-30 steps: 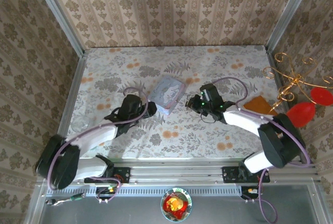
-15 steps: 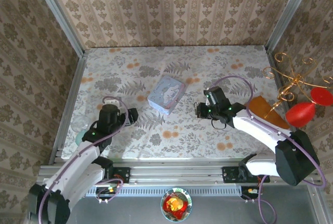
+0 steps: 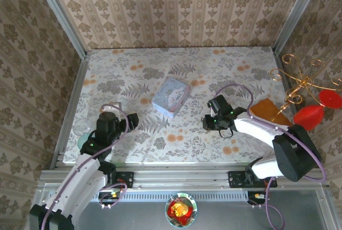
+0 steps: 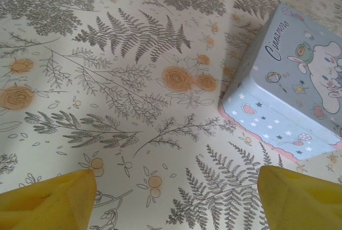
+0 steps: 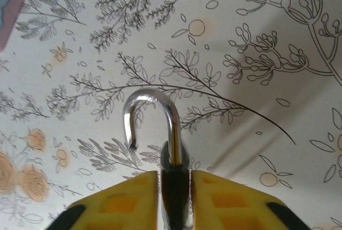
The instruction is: Unlock the padlock with the key
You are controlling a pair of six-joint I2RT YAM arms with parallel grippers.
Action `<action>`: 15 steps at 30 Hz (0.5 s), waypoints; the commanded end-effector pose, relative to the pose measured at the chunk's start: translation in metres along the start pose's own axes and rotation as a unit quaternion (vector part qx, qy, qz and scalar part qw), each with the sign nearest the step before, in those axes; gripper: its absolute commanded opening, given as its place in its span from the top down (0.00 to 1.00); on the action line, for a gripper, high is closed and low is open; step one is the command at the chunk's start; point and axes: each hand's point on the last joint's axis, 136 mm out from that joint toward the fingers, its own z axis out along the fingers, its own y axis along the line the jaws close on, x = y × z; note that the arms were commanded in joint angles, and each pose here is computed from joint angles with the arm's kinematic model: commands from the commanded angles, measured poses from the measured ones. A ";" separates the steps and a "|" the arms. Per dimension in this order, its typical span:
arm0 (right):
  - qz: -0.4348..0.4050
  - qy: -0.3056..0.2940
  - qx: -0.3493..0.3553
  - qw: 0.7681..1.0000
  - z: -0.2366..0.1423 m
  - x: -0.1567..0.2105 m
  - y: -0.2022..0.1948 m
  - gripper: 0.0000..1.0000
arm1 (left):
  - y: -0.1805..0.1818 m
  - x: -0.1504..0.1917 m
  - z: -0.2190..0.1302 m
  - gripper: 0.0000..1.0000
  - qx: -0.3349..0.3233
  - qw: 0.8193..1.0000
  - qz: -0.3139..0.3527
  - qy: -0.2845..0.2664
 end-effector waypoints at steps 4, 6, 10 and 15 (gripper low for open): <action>-0.017 -0.008 0.027 0.999 -0.008 -0.003 -0.011 0.66 | 0.009 -0.001 0.000 0.20 -0.019 1.000 0.000 -0.006; -0.020 -0.017 0.031 0.999 -0.013 -0.006 -0.012 0.61 | 0.010 -0.001 0.001 0.20 -0.024 1.000 -0.004 -0.008; -0.028 -0.038 0.035 0.998 -0.025 -0.012 -0.012 0.55 | 0.015 -0.006 -0.001 0.19 -0.039 0.999 -0.011 -0.017; -0.047 -0.084 0.031 0.995 -0.051 -0.027 -0.007 0.48 | 0.021 -0.025 -0.005 0.00 -0.066 0.997 -0.011 -0.046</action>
